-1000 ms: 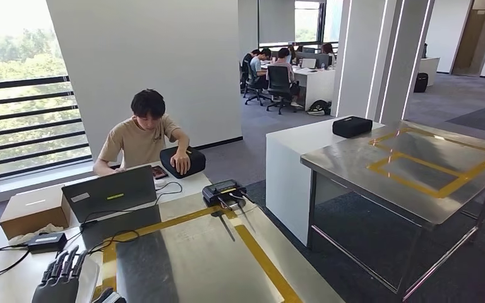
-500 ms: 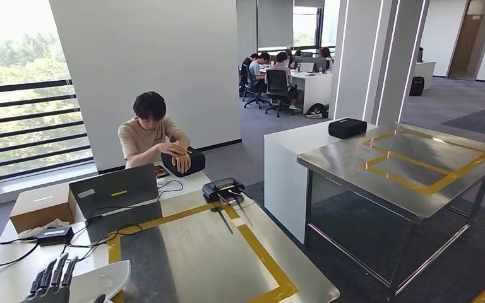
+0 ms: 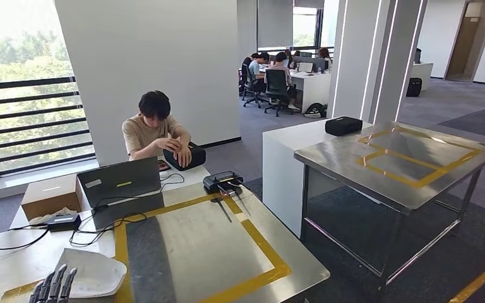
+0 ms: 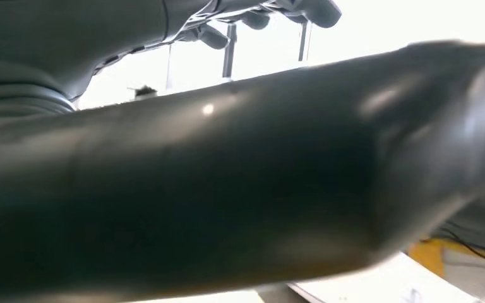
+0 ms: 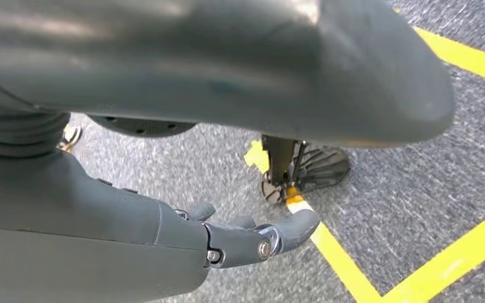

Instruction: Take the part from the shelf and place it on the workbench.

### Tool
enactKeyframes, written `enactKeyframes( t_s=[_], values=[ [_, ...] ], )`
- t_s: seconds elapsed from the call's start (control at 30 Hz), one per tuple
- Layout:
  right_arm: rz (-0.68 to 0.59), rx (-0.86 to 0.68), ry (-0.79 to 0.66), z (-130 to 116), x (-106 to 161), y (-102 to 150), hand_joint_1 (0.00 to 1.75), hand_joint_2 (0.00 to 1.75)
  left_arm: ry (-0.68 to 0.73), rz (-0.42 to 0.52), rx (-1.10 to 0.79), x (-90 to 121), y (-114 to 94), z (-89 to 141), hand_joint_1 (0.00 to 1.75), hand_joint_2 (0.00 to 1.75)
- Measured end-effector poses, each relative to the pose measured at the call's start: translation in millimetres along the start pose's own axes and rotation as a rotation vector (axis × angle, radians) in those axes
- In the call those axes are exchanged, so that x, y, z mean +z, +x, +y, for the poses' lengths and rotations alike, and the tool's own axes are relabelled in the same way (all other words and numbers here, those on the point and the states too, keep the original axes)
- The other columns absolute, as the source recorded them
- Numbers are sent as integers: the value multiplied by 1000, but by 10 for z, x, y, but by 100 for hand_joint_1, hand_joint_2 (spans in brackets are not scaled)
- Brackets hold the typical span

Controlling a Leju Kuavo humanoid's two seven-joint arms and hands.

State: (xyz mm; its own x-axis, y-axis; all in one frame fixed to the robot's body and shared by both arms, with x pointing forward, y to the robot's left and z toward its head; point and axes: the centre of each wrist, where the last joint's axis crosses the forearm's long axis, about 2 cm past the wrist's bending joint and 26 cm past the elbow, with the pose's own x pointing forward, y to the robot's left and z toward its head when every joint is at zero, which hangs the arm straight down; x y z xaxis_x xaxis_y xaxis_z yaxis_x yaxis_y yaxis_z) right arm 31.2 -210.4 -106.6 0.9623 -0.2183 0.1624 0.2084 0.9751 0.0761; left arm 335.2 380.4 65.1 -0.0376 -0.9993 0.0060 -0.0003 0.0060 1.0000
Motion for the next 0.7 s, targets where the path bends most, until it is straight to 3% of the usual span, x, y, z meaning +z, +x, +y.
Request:
enactKeyframes(
  t_s=[0.7],
  values=[
    [7, -6, 0, 11, -1, 20, 0, 0, -75, 77, -4, 153, 46, -214, 0, 0]
  ],
)
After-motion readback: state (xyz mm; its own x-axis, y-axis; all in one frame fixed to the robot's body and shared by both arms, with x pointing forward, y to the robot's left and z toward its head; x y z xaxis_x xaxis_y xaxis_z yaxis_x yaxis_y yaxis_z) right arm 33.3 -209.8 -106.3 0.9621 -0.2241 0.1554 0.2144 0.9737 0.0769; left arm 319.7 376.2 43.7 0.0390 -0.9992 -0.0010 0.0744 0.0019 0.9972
